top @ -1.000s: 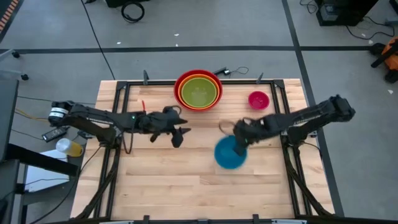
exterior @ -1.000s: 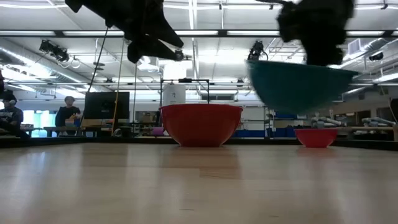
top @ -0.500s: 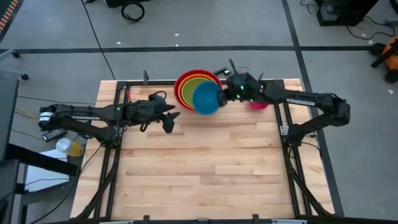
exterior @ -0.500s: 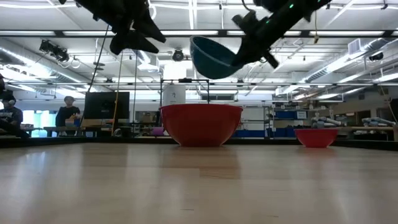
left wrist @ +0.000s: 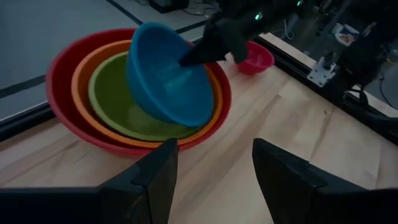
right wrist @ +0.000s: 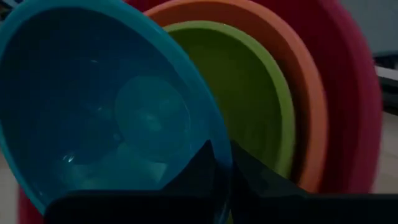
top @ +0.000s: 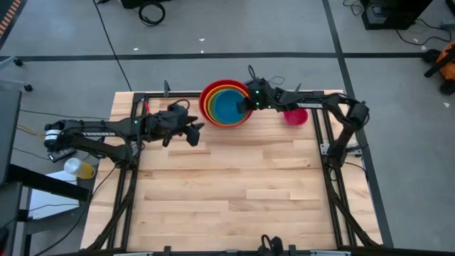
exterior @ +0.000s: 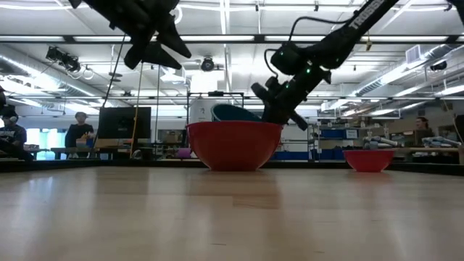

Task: Nest bowls inside each other
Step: Stack the blue bowl on top of the green bowl, then stack the pink bowl on top of the blue bowl

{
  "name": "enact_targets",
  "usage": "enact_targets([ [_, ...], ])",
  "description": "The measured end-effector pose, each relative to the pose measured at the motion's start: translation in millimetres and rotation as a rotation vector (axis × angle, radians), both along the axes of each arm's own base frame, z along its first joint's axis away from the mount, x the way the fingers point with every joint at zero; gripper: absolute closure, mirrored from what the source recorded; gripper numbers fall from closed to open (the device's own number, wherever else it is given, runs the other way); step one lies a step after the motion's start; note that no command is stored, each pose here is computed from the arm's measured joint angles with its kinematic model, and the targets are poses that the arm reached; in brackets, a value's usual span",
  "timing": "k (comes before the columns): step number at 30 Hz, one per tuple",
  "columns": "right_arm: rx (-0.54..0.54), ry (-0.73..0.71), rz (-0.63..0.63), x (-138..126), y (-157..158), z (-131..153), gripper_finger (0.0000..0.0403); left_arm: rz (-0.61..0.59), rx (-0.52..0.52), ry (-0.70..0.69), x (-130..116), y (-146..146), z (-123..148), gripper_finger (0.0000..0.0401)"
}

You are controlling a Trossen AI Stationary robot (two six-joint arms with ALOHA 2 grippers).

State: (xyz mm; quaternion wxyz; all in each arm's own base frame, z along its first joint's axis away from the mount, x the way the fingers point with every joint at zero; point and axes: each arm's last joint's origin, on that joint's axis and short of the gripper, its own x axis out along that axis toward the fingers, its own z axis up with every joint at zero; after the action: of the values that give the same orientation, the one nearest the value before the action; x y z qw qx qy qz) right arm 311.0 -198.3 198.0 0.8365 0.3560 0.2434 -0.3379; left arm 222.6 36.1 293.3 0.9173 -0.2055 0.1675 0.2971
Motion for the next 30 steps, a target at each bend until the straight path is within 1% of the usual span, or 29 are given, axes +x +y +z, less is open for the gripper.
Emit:
enact_targets([
  [4,-0.009,-0.011,0.021,6,-6,-12,0.0369,0.019,-0.002,0.006,-1,4,-1,0.0193],
  [8,-0.044,-0.039,0.029,9,-8,-11,0.0361,0.039,-0.002,0.007,-2,8,-1,0.0193],
  [11,-0.083,-0.036,0.047,10,-8,-7,0.0341,0.054,-0.003,0.008,-3,12,-1,0.0193],
  [14,-0.120,-0.048,0.071,14,-13,5,0.0310,0.070,-0.003,0.014,-4,15,-1,0.0193],
  [20,-0.148,-0.065,0.087,22,-18,28,0.0229,0.082,-0.003,0.026,-5,18,-2,0.0193],
  [23,-0.104,-0.067,0.059,24,-19,39,0.0197,0.081,-0.006,0.040,-6,18,-3,0.0193],
  [26,-0.055,-0.048,0.033,24,-20,48,0.0186,0.069,-0.028,0.073,-7,17,-7,0.0193],
  [30,-0.057,0.008,0.010,16,-16,66,0.0189,0.042,-0.103,0.115,-10,15,-12,0.0193],
])
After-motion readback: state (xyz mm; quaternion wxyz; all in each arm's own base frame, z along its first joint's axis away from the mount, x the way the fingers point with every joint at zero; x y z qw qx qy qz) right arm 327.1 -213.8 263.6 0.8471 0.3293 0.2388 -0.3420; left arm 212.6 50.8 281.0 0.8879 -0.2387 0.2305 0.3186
